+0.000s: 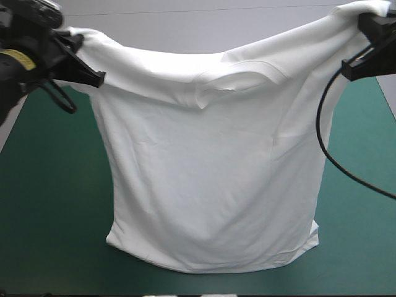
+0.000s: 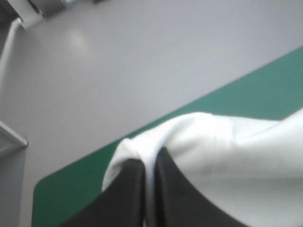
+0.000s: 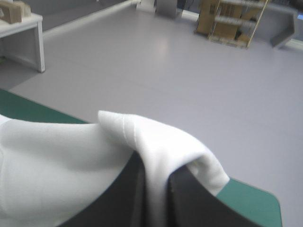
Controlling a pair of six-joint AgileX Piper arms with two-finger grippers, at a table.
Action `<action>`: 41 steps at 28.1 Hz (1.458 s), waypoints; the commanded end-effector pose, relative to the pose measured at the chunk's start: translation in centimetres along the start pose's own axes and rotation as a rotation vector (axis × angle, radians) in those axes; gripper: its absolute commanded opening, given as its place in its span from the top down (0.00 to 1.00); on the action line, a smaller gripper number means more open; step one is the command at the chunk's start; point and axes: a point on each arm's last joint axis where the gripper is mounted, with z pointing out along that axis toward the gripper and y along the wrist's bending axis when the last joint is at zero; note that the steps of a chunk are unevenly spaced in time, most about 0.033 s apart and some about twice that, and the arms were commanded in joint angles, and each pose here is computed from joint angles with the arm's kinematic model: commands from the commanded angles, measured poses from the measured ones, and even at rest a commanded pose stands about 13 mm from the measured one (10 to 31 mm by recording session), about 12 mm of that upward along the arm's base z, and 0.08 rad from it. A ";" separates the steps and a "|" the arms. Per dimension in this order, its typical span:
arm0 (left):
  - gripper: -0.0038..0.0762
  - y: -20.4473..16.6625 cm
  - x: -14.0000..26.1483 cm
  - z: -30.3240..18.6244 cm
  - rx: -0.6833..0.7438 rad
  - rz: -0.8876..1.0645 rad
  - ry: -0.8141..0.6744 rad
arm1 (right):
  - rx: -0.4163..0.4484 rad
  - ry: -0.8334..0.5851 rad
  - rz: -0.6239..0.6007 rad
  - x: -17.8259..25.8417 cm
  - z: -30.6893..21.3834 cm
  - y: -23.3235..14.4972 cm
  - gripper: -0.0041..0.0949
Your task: Fold the cloth
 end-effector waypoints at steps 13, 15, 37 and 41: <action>0.93 -0.8 10.2 23.2 0.007 -0.074 0.178 | -0.046 0.321 0.118 15.1 25.9 -4.1 0.97; 0.93 -1.0 11.0 24.9 0.003 -0.041 0.172 | -0.041 0.330 0.112 16.4 27.8 -4.4 0.97; 0.32 -1.0 16.5 30.4 0.093 -0.206 0.377 | -0.096 0.445 0.161 21.8 34.3 -4.8 0.36; 0.29 -0.2 14.2 27.7 0.085 -0.213 0.358 | -0.119 0.437 0.183 18.7 32.3 -4.6 0.36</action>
